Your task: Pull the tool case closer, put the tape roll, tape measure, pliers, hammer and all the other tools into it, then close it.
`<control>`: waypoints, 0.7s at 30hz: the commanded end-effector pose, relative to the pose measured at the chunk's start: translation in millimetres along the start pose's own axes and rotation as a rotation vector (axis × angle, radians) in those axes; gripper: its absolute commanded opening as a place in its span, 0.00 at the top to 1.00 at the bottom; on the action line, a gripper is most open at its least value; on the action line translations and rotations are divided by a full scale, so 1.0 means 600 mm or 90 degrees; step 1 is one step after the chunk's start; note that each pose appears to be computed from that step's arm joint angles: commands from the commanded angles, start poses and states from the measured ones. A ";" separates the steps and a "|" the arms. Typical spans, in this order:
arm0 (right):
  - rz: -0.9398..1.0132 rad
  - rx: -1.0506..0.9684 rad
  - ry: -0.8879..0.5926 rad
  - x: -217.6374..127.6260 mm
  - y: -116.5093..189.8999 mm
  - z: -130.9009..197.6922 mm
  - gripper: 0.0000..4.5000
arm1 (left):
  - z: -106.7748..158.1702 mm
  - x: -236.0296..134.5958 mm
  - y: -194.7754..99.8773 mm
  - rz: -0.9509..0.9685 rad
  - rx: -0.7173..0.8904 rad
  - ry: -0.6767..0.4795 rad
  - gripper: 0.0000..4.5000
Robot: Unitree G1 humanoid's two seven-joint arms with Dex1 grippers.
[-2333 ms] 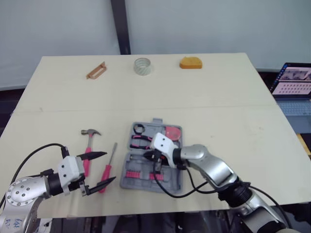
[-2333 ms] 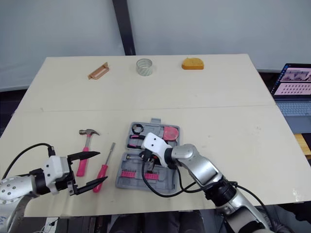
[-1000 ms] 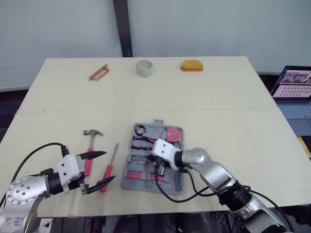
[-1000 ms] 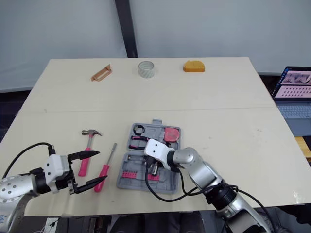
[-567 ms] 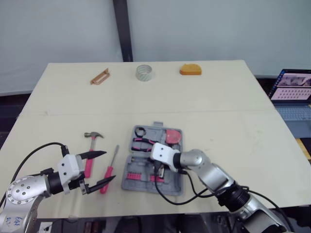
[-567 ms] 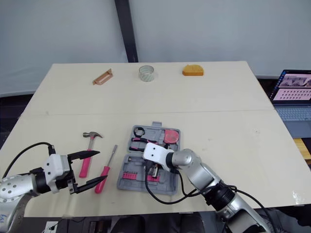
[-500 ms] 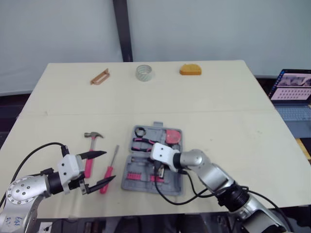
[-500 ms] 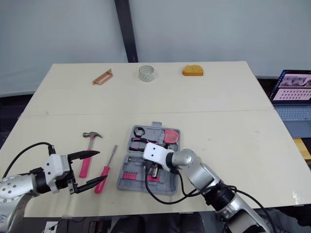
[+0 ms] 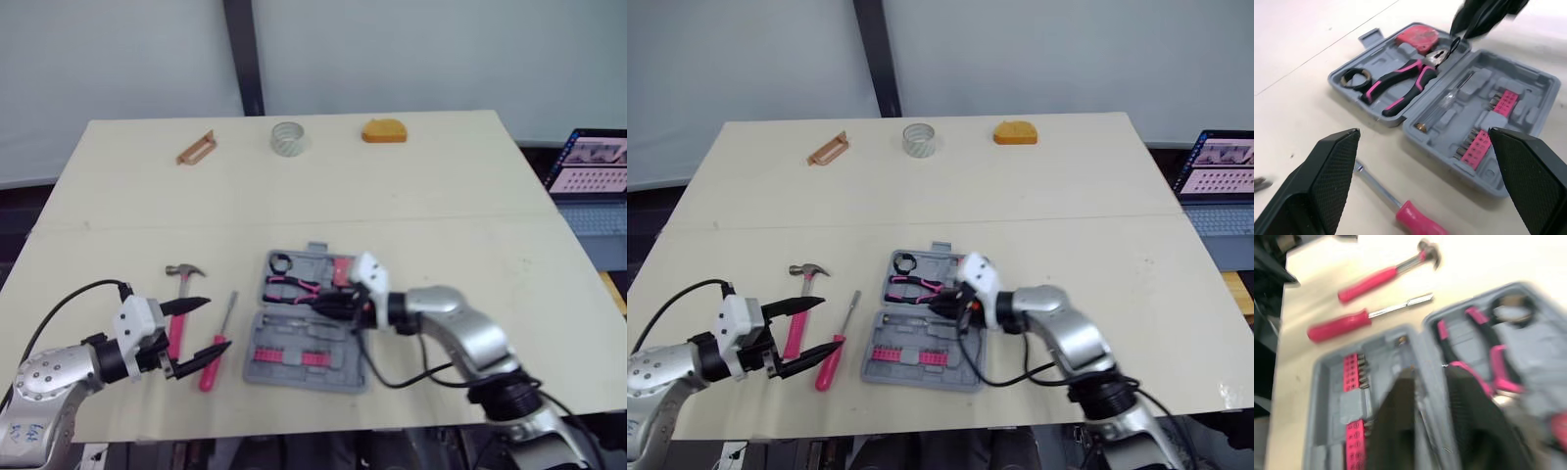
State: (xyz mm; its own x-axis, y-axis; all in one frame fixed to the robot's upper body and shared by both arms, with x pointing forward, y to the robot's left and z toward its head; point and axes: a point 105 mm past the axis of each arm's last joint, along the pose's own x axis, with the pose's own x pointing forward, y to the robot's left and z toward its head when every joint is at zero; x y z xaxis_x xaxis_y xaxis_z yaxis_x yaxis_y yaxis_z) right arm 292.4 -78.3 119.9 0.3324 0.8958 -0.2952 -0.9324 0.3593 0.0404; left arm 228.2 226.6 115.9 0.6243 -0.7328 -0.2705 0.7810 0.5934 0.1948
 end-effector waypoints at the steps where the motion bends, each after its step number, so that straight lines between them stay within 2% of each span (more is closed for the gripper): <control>1: -0.054 0.040 -0.008 -0.078 -0.026 -0.006 0.33 | -0.013 -0.049 0.042 0.097 -0.029 0.011 0.00; 4: -0.147 0.068 0.029 -0.156 -0.058 -0.051 0.01 | -0.041 -0.101 0.072 0.189 -0.049 0.035 0.00; 8: -0.258 0.089 0.072 -0.241 -0.083 -0.105 0.01 | -0.080 -0.173 0.101 0.306 -0.077 0.065 0.00; 13: -0.389 0.112 0.063 -0.314 -0.112 -0.138 0.01 | -0.122 -0.246 0.116 0.435 -0.115 0.080 0.00; 16: -0.434 0.126 0.057 -0.341 -0.121 -0.154 0.01 | -0.136 -0.272 0.124 0.500 -0.125 0.077 0.00; 21: -0.454 0.124 0.067 -0.354 -0.127 -0.171 0.01 | -0.150 -0.280 0.120 0.529 -0.132 0.080 0.00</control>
State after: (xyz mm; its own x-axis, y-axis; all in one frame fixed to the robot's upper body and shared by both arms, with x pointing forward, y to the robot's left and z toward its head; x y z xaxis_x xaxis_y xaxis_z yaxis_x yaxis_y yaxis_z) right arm 276.4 -316.5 72.7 0.8006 0.4208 -0.4266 -0.4613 0.8872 0.0094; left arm 181.4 417.0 84.7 0.9696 -0.0313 -0.2427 0.0760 0.9813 0.1771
